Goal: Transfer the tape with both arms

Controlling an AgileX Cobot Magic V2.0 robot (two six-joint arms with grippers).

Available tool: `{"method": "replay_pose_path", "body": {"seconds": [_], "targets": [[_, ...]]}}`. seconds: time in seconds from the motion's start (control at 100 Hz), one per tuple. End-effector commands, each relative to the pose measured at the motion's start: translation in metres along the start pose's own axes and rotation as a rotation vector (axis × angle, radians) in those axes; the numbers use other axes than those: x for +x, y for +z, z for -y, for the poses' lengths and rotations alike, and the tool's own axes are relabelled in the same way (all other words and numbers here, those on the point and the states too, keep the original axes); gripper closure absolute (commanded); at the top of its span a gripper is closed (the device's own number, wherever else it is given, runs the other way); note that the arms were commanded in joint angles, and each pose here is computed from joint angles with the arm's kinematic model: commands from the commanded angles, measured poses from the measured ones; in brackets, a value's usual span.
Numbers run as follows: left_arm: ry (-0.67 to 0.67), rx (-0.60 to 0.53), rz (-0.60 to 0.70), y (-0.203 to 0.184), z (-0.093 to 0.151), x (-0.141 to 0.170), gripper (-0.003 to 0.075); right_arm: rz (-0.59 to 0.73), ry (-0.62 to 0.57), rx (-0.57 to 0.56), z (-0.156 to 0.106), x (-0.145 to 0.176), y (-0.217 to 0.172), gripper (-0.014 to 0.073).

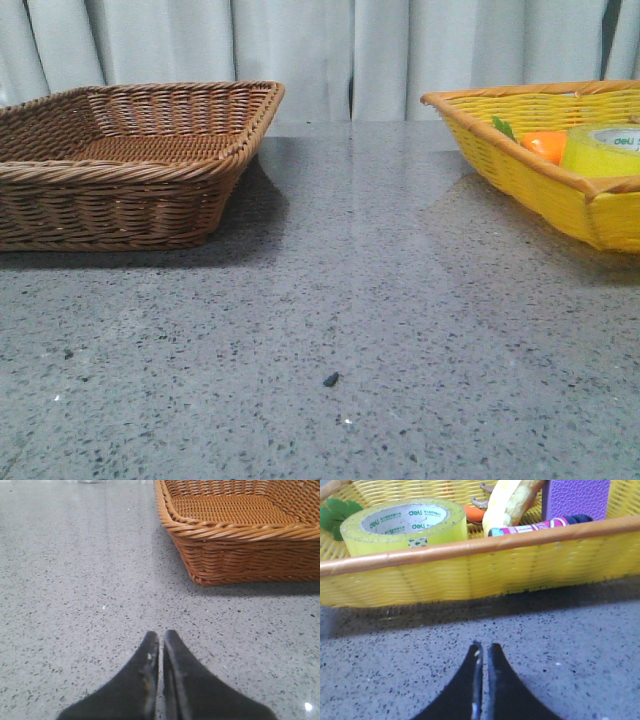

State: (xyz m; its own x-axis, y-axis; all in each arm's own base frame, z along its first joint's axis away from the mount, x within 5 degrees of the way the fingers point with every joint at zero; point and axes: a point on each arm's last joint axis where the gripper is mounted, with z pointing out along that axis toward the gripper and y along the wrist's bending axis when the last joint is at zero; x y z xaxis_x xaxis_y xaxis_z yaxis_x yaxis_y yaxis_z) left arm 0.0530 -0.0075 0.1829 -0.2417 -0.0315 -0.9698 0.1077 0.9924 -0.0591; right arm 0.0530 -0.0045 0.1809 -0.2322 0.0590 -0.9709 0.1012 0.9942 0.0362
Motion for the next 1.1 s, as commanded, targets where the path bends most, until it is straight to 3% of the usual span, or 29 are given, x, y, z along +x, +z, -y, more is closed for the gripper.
{"method": "replay_pose_path", "body": {"seconds": [0.0,1.09], "targets": [[-0.023,0.002,0.07,-0.0012,0.0,-0.0024,0.0741,0.013,0.0,0.004,0.0004,0.0045,0.0011,0.0669],[-0.012,-0.002,0.074,-0.0012,-0.0003,-0.0028,0.0741,0.013,0.0,0.004,0.0004,0.0045,0.0011,0.0669]]}}
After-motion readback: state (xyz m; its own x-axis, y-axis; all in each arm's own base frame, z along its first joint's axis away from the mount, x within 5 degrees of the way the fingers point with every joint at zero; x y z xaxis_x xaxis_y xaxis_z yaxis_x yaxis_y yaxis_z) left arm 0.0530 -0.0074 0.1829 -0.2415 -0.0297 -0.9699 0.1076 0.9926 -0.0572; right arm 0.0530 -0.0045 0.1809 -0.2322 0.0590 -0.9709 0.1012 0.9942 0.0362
